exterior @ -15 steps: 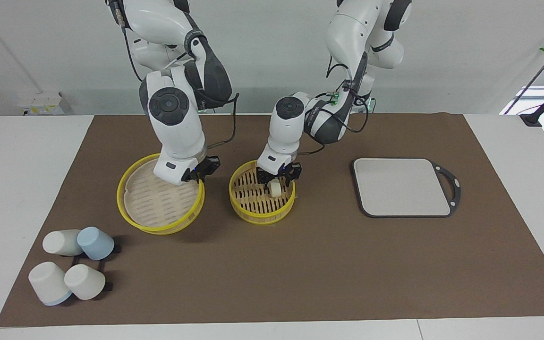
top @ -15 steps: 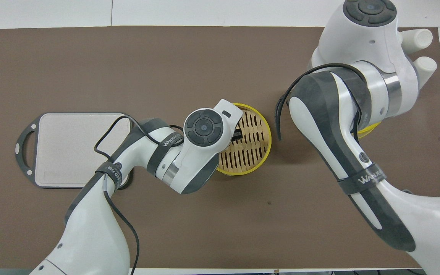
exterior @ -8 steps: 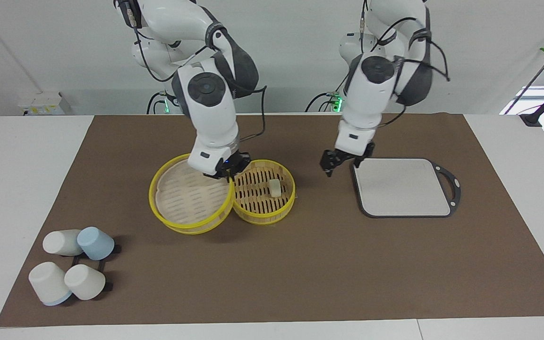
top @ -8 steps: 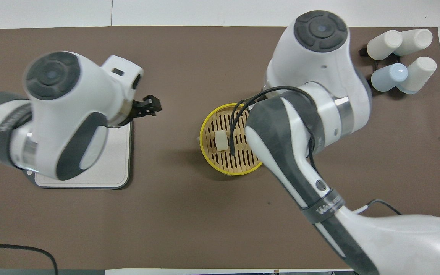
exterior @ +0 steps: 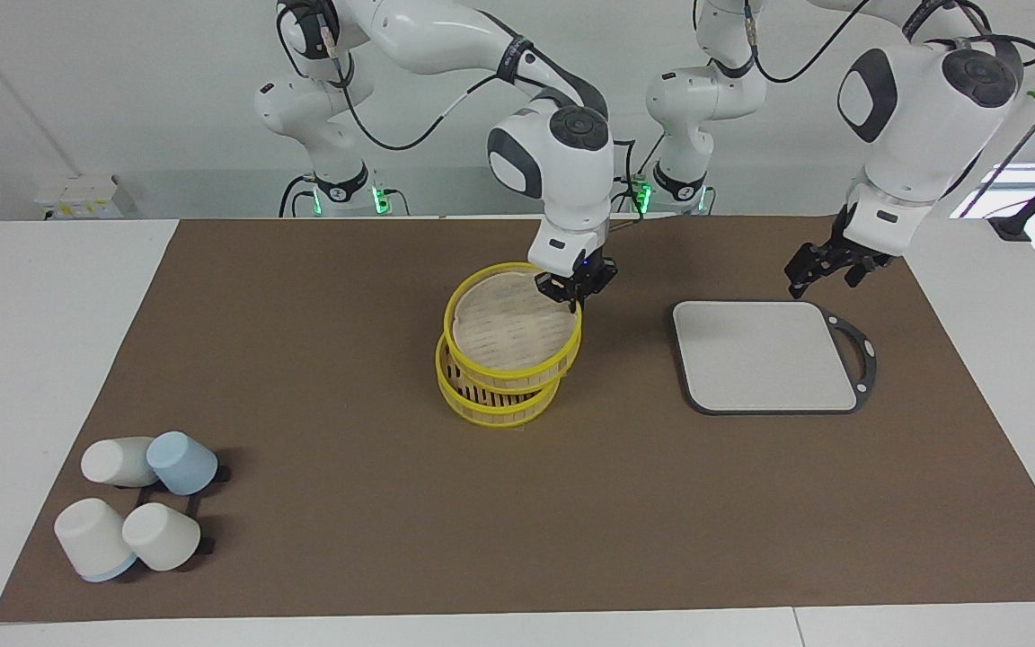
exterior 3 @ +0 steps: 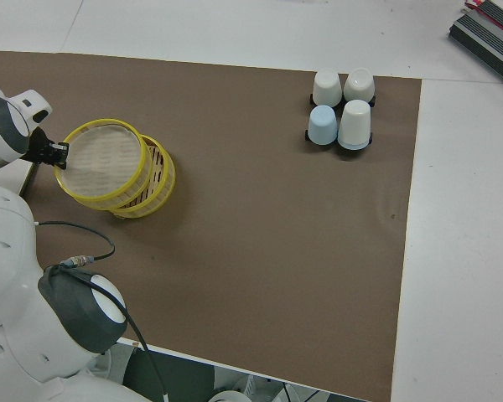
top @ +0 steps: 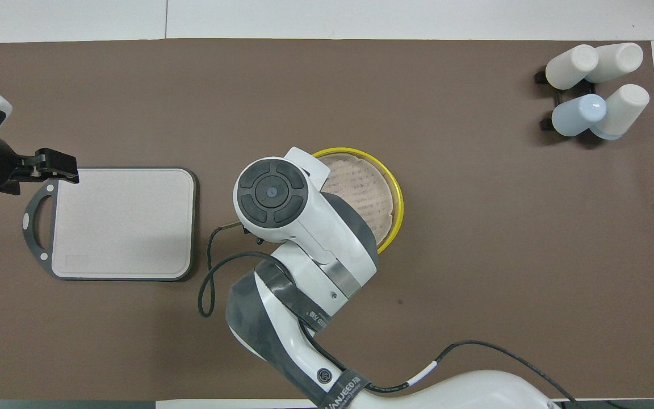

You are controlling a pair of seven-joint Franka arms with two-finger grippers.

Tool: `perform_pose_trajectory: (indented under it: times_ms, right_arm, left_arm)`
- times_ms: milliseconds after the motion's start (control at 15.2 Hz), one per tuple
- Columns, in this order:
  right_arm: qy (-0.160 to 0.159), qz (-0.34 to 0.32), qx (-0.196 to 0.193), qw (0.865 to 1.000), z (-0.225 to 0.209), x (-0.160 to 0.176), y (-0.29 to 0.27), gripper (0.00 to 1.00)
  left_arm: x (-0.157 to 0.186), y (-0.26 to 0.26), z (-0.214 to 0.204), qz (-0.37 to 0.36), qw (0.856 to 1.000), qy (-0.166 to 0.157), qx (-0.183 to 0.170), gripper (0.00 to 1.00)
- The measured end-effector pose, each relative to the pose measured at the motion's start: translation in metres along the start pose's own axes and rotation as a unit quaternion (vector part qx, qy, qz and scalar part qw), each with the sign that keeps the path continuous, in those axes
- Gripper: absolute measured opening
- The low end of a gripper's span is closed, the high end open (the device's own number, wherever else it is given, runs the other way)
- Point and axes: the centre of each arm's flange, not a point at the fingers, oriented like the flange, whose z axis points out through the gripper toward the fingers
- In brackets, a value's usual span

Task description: Place bun in steamer

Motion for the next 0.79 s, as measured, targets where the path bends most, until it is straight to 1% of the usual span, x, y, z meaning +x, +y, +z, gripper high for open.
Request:
perform_pose_trajectory:
  times_ms: [198, 329, 659, 790]
  right_arm:
    - [-0.005, 0.008, -0.005, 1.0, 0.01, 0.0, 0.014, 0.09]
    - [0.0, 0.006, -0.003, 1.0, 0.017, -0.004, 0.014, 0.09]
    - [0.015, 0.001, 0.003, 1.0, 0.026, -0.015, 0.015, 0.09]
    - [0.022, -0.004, 0.006, 1.0, 0.028, -0.016, 0.017, 0.09]
  left_arm:
    - [-0.006, -0.003, -0.008, 0.005, 1.0, -0.009, 0.002, 1.0]
    - [-0.01, 0.0, -0.017, 0.007, 1.0, -0.014, 0.003, 1.0]
    - [-0.014, 0.013, -0.032, 0.019, 1.0, -0.012, 0.001, 1.0]
    - [-0.016, 0.015, -0.038, 0.021, 1.0, -0.017, -0.006, 1.0]
